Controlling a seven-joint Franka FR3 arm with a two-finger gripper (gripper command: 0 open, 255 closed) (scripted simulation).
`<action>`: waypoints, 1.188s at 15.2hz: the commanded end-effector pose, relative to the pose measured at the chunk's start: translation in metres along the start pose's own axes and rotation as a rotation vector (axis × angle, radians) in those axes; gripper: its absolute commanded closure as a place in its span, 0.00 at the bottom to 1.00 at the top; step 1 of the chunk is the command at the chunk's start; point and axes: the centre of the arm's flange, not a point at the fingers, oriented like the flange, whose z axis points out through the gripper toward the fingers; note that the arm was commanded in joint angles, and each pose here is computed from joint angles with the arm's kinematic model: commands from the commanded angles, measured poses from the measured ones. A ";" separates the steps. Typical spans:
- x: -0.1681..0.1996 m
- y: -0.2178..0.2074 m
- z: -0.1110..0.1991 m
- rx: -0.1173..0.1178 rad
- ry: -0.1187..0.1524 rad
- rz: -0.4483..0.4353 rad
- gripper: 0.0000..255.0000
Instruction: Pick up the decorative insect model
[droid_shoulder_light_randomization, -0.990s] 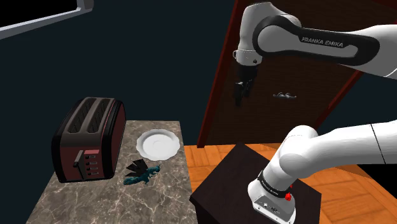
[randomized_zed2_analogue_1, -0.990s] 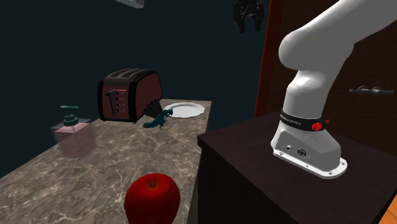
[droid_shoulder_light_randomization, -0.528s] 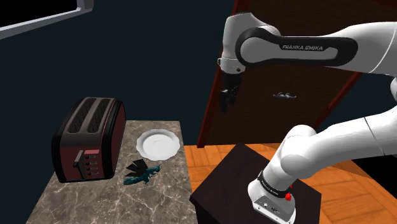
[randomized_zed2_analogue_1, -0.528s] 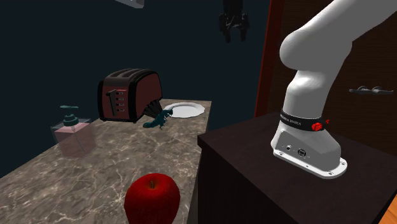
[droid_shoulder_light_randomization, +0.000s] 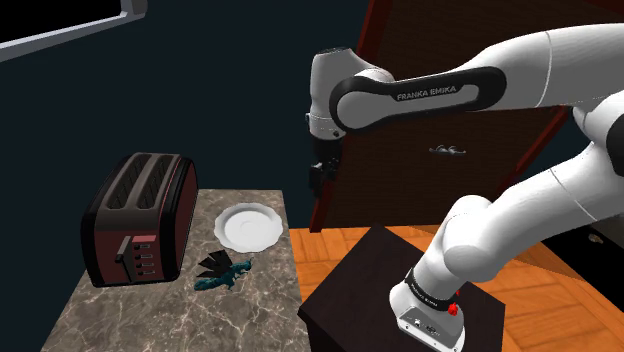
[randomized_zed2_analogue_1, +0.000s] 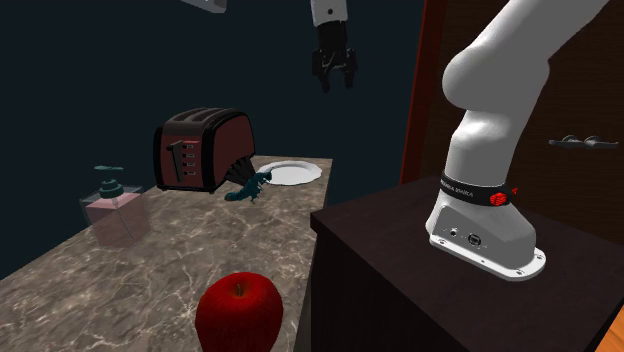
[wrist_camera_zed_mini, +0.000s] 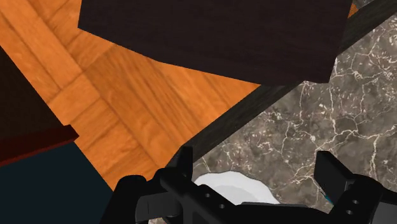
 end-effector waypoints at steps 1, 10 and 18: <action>0.019 -0.016 0.011 0.004 0.004 -0.024 0.00; 0.090 -0.093 0.061 0.022 0.014 -0.131 0.00; 0.146 -0.169 0.104 0.037 0.023 -0.226 0.00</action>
